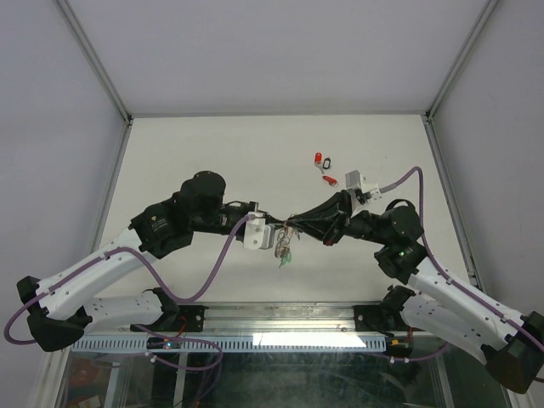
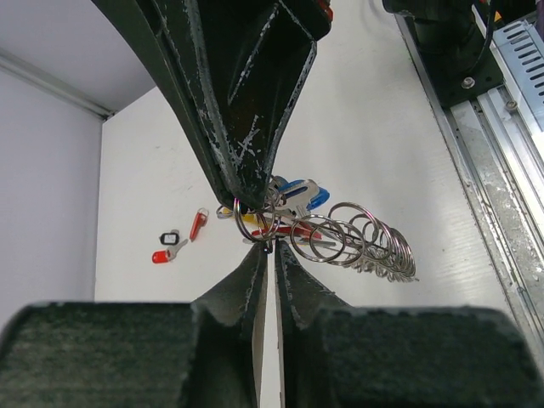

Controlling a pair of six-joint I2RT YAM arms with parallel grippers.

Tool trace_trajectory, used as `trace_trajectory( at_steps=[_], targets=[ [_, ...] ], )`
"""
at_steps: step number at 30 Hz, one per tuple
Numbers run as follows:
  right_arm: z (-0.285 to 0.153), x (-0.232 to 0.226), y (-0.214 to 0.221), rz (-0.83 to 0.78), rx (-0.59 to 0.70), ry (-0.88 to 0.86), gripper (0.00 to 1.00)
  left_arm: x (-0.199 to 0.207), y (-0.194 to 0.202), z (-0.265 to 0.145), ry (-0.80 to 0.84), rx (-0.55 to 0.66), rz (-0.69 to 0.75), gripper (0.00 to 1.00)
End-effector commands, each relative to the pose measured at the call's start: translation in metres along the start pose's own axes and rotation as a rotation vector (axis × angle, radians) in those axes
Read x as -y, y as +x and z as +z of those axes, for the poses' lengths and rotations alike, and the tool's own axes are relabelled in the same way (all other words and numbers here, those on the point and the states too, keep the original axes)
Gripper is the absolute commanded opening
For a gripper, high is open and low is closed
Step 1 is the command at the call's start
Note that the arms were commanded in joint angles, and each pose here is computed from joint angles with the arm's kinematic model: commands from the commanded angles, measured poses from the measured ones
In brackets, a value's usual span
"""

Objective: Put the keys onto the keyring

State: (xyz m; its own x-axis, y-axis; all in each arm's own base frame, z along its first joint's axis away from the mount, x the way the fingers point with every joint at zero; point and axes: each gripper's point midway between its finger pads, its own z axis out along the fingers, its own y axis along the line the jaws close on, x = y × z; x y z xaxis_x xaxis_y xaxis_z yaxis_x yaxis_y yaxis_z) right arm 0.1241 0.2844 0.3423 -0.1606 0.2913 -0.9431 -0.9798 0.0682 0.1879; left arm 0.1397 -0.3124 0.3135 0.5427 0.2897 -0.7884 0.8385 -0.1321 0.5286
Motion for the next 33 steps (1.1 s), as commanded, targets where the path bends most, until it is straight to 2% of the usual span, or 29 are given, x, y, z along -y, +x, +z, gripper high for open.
trace_trajectory(
  at_steps=[1,4,8,13,26,33],
  targets=[
    [0.0,-0.014,-0.042,-0.093,0.136,-0.032,0.0,-0.008,-0.021,-0.007,-0.037,0.061,0.024,0.12],
    [-0.001,-0.018,-0.04,-0.108,0.113,-0.047,0.0,-0.013,-0.028,-0.014,-0.077,0.077,0.036,0.21],
    [-0.001,-0.02,-0.04,-0.131,0.098,-0.059,0.0,-0.015,-0.038,-0.02,-0.114,0.132,0.038,0.26],
    [-0.001,-0.021,-0.04,-0.147,0.085,-0.067,0.0,-0.013,-0.048,-0.018,-0.113,0.202,0.011,0.27],
    [-0.004,-0.024,-0.041,-0.165,0.092,-0.07,0.0,-0.003,-0.042,-0.004,-0.071,0.229,-0.054,0.27],
    [-0.004,-0.024,-0.04,-0.168,0.092,-0.075,0.0,-0.003,-0.039,0.0,-0.072,0.236,-0.08,0.19]
  ],
)
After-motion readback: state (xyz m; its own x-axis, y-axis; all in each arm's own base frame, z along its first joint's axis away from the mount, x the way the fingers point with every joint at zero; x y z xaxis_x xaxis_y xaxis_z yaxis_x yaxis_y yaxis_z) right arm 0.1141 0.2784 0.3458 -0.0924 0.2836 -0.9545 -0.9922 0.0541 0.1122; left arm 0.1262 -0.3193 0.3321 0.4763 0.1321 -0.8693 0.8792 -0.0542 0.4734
